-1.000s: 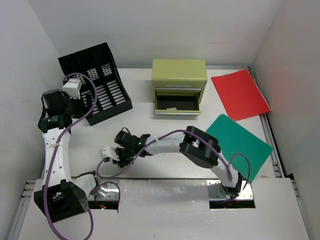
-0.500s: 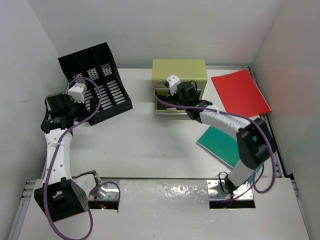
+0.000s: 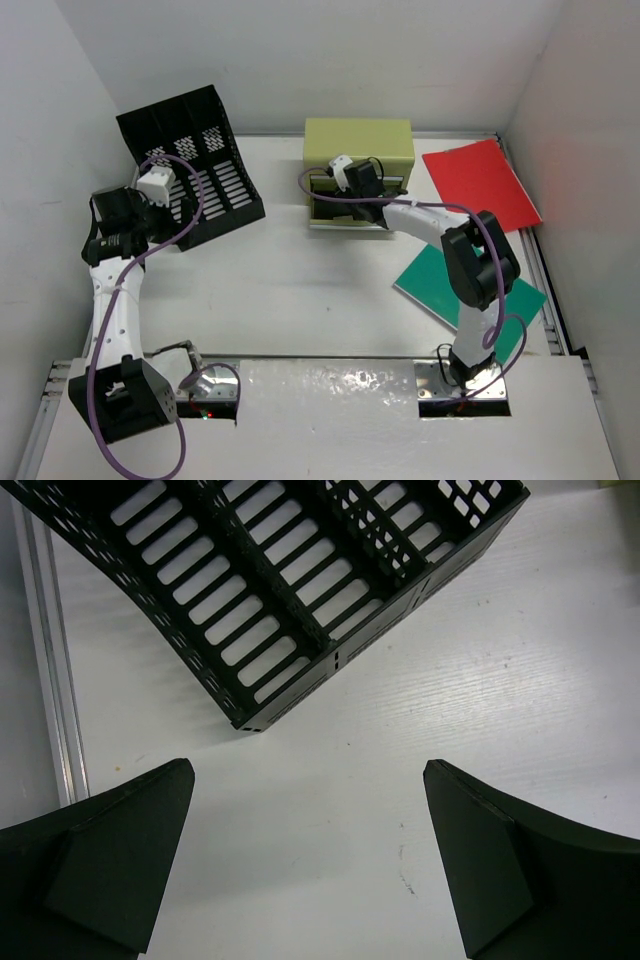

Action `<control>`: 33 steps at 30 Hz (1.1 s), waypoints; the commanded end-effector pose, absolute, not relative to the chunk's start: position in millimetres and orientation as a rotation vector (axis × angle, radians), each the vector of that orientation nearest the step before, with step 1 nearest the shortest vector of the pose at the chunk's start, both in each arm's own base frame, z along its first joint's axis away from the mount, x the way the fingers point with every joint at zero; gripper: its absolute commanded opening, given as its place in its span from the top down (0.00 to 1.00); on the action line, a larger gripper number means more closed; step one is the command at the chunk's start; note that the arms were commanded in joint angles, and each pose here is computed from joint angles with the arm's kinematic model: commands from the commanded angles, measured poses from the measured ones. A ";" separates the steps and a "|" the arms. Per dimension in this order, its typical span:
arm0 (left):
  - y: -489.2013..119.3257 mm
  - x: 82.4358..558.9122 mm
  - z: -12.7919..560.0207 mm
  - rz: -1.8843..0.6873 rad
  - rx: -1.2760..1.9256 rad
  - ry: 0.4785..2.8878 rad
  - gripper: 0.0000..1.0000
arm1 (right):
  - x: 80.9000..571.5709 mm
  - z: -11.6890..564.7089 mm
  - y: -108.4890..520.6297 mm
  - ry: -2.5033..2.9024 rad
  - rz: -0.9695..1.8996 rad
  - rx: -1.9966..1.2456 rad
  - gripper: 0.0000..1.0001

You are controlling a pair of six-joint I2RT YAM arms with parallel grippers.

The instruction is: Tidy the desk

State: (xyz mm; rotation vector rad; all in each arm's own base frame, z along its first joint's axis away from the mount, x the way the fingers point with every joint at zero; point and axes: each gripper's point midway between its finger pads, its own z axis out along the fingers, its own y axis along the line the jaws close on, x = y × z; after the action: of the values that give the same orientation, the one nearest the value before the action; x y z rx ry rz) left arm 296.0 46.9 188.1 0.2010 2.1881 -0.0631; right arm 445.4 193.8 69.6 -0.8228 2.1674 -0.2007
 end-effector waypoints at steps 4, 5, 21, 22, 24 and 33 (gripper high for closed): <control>45.8 298.3 193.5 -0.072 0.231 2.157 0.00 | 444.8 94.1 200.5 2.146 -0.141 -0.842 0.51; 45.2 298.1 193.0 -0.076 0.232 2.157 0.00 | 443.2 96.8 200.7 2.145 -0.129 -0.840 0.51; 34.0 291.5 178.5 -0.142 0.281 2.176 0.00 | 338.6 54.7 261.0 2.044 0.432 -1.078 1.00; 33.9 291.5 178.5 -0.143 0.279 2.176 0.00 | 337.7 42.7 262.4 2.067 0.426 -1.099 1.00; 31.9 290.1 177.4 -0.153 0.285 2.175 0.01 | 348.2 37.8 263.4 2.042 0.376 -1.069 1.00; 35.3 291.3 175.7 -0.132 0.279 2.177 0.00 | 437.0 36.9 224.9 1.964 -0.184 -0.964 1.00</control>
State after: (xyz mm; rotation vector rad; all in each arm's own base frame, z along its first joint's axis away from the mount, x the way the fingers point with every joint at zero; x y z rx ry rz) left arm 286.0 32.3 166.2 0.2632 2.2249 -0.1555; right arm 385.4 234.5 -0.6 -1.0459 2.1171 0.0479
